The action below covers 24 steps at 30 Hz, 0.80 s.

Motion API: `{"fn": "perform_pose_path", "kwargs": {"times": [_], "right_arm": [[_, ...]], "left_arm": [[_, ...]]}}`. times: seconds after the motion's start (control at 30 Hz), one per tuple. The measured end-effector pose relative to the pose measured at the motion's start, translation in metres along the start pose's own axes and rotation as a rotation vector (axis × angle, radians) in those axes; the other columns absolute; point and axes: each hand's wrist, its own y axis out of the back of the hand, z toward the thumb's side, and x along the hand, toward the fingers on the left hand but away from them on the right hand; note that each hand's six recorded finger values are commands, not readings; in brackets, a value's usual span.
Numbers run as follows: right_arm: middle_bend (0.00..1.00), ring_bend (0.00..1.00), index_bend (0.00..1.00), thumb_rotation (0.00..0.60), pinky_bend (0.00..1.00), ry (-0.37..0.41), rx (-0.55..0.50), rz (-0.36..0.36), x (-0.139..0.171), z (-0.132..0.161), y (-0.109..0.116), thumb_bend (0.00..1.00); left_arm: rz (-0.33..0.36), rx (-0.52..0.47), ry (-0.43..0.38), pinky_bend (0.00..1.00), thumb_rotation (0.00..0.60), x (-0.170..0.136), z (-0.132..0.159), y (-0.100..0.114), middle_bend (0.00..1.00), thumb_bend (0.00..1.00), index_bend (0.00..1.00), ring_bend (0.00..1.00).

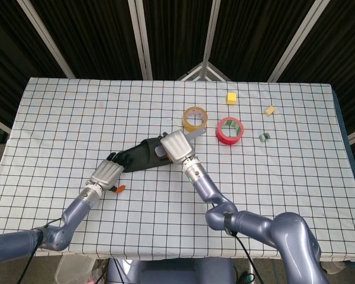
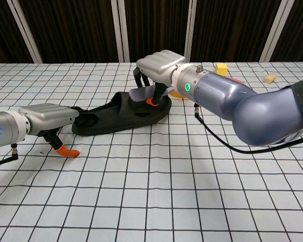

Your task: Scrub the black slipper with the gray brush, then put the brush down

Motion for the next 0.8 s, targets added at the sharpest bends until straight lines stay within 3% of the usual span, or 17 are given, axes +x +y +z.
{"fn": "perform_pose_path", "kwargs": {"times": [0.2,0.8], "right_arm": [[0.73,0.65,0.82,0.600,0.64,-0.004,0.000,0.005,0.000,-0.002,-0.001,0.80],[0.73,0.65,0.82,0.600,0.64,0.109,-0.009,-0.028,0.017,0.044,0.009,0.80]], "left_arm": [[0.003,0.005,0.000,0.05,0.477,0.000,0.001,0.000,0.04,0.44,0.05,0.01],[0.001,0.007,0.007,0.05,0.476,0.000,0.001,0.001,0.04,0.46,0.05,0.01]]}}
